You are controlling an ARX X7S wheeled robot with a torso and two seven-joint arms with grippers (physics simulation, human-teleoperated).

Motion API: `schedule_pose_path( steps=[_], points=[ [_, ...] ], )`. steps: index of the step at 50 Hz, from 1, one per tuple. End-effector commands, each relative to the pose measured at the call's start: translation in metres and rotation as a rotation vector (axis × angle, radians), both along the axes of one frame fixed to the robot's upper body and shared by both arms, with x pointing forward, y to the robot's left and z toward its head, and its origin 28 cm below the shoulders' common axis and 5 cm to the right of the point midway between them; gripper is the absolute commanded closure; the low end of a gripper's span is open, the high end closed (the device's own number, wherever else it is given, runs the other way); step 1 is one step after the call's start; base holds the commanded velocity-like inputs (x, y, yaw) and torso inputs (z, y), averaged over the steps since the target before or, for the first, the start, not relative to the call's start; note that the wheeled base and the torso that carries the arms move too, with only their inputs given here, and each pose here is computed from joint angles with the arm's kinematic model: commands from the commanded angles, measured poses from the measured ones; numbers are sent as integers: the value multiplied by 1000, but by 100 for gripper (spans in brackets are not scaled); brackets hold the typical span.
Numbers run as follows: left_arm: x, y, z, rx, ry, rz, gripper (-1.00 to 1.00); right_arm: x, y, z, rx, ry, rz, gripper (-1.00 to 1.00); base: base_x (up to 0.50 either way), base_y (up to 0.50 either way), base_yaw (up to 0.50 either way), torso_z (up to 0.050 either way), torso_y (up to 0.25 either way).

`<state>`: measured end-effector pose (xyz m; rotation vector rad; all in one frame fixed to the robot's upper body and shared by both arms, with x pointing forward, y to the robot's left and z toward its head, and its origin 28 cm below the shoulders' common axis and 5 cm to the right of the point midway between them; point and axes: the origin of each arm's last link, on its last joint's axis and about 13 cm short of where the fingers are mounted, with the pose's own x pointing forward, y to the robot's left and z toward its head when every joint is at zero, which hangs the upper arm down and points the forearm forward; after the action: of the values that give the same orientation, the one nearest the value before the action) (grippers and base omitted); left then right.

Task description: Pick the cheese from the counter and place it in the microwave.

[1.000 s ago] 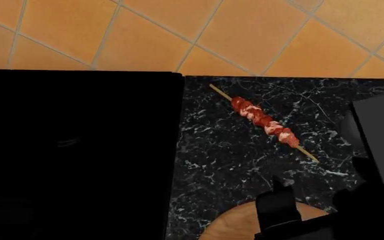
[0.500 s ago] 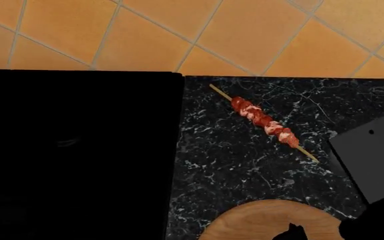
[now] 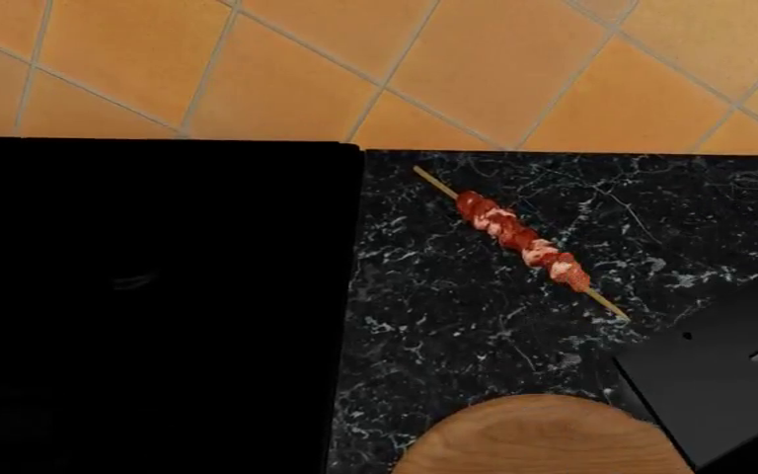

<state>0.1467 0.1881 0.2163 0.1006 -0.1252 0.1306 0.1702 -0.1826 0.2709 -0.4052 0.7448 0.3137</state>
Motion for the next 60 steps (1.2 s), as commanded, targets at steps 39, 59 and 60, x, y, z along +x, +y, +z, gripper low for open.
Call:
schedule_pose_path(
  steps=[39, 59, 60],
  points=[
    [-2, -1, 4, -48, 12, -68, -100, 11, 4, -33, -15, 101, 35, -100, 0, 0, 0, 0, 0],
    [-4, -1, 3, -47, 16, -68, -100, 12, 2, -40, -1, 114, 28, -100, 0, 0, 0, 0, 0],
    [-4, -1, 3, -47, 16, -68, -100, 12, 2, -40, 0, 114, 29, -100, 0, 0, 0, 0, 0]
  ],
)
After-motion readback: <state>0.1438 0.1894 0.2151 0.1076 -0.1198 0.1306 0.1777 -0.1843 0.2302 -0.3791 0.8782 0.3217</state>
